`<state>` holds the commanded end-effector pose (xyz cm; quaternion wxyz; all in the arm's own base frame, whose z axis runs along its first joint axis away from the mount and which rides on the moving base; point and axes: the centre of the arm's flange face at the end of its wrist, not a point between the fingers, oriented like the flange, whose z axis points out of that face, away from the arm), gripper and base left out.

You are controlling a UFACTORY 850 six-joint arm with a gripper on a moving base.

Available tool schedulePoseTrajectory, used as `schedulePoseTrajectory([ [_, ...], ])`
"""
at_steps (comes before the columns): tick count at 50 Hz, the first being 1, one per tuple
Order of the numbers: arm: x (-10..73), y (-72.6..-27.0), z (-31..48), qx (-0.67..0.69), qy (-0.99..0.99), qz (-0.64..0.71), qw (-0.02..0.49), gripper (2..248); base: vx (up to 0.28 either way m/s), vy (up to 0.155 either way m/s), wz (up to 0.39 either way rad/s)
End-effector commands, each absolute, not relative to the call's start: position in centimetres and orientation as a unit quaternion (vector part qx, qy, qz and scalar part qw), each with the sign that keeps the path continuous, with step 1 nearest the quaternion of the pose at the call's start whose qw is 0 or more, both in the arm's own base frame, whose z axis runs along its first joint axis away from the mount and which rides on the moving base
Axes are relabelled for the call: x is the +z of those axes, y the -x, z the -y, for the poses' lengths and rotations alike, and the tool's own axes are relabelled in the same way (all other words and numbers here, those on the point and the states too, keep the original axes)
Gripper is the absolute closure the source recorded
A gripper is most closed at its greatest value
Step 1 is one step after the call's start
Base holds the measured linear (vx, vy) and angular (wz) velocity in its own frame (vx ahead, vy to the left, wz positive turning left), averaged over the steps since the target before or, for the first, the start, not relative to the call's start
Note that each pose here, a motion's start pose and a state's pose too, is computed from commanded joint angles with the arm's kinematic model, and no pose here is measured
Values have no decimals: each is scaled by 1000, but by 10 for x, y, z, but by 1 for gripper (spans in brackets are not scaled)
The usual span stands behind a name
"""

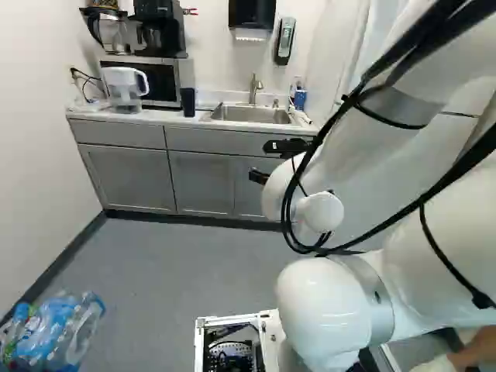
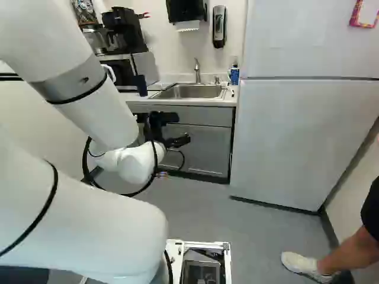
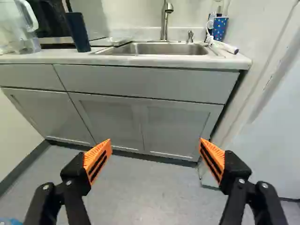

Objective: Rinse the cup and place it in the tray

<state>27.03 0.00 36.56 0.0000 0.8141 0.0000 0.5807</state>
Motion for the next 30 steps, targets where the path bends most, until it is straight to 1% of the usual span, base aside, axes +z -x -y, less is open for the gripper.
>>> schedulePoseTrajectory([
  [30, 366, -270, 0, 581, -814, 0, 0, 3, 0, 0, 0],
])
